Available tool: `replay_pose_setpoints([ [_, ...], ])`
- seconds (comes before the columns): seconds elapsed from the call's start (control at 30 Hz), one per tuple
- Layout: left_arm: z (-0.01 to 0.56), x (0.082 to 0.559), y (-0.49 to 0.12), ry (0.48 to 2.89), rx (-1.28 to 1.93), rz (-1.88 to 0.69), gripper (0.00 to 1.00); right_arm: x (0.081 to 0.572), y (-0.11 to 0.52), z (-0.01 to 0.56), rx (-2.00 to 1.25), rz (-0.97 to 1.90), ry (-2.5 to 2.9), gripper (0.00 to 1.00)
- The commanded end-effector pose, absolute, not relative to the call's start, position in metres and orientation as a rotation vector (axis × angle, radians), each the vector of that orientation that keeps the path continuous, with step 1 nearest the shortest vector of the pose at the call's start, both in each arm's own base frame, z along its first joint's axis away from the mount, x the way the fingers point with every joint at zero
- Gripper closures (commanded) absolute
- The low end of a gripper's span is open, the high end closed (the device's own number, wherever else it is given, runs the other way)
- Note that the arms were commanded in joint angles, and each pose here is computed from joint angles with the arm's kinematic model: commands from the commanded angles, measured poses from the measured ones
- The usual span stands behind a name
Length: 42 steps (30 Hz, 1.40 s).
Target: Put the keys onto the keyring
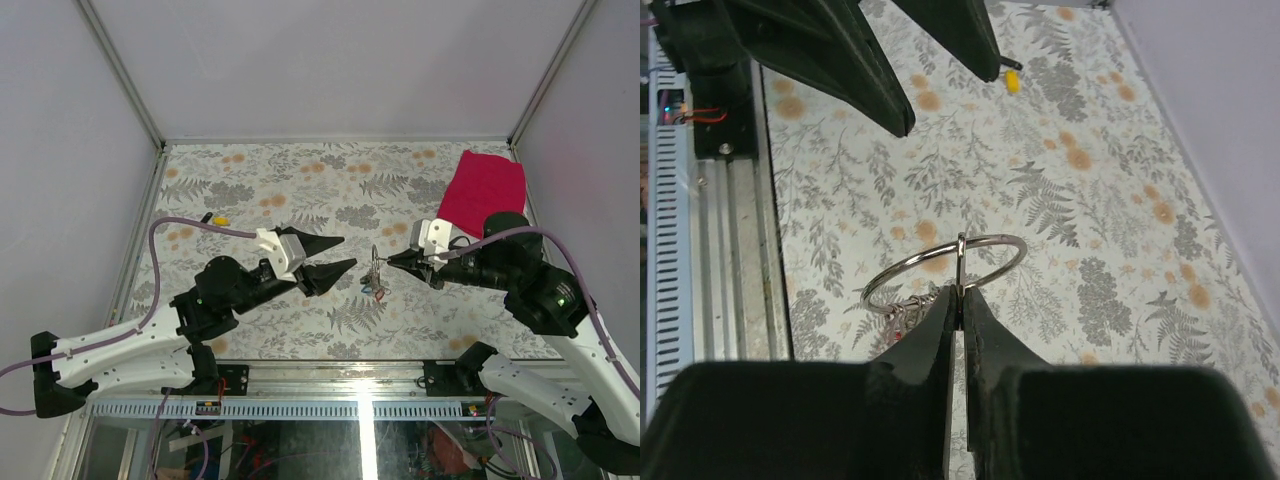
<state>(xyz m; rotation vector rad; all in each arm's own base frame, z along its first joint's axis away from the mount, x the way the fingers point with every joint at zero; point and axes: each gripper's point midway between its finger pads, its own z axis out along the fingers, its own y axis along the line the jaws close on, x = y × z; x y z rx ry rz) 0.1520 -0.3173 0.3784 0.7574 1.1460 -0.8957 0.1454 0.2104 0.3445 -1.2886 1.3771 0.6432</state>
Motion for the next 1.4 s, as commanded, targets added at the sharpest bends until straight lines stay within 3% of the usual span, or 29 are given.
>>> replay_pose_setpoints([
  [0.0,0.380,0.142,-0.319,1.095,0.876,-0.871,0.53,0.128,0.212,0.364,-1.361,0.681,1.281,1.00],
  [0.57,0.386,0.147,-0.334,0.999,0.940,-0.767,0.49,0.138,0.228,0.349,-1.293,0.827,1.515,1.00],
  [1.0,0.353,0.139,-0.349,1.004,1.093,-0.591,0.48,0.133,0.236,0.353,-1.243,0.937,1.652,1.00],
  [1.37,0.349,0.149,-0.349,0.972,1.129,-0.359,0.59,0.121,0.243,0.352,-1.286,1.048,1.687,1.00],
])
